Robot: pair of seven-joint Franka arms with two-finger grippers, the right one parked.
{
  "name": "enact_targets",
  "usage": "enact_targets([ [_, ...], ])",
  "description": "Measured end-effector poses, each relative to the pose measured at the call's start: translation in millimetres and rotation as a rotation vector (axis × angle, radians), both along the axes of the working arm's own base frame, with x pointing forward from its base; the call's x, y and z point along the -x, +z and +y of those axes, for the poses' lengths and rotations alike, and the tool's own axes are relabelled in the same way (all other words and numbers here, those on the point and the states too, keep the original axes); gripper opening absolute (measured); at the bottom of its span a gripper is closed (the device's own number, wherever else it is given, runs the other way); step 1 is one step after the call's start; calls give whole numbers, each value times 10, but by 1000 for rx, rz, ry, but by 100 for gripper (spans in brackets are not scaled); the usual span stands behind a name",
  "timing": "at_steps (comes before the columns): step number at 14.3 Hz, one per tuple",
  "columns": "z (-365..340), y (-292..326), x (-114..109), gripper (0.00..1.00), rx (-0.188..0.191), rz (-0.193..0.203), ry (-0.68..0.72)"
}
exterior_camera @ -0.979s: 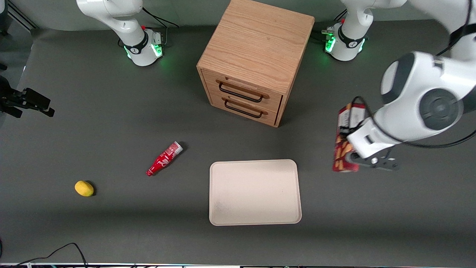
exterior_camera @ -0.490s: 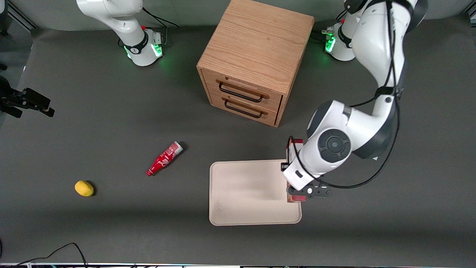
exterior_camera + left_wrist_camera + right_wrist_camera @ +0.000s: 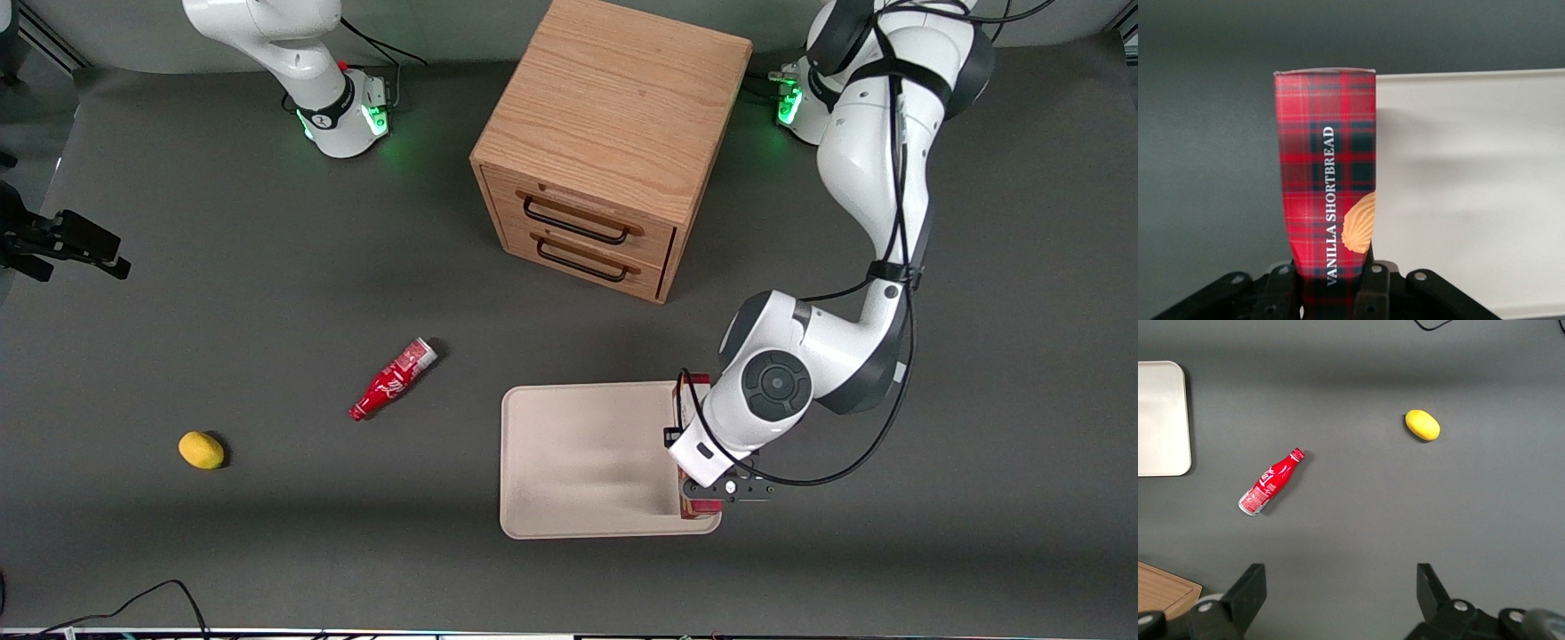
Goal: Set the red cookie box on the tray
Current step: 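Lower the box onto the tray's corner and open the left gripper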
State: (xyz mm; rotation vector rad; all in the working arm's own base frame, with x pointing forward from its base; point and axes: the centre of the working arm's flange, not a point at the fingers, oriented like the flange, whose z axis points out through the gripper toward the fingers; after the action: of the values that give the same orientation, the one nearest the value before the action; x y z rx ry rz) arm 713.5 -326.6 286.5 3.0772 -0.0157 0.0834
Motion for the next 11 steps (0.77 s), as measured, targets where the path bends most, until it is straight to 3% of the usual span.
enact_targets([
  [11,-252,-411,88,33,-34,-8,-40],
])
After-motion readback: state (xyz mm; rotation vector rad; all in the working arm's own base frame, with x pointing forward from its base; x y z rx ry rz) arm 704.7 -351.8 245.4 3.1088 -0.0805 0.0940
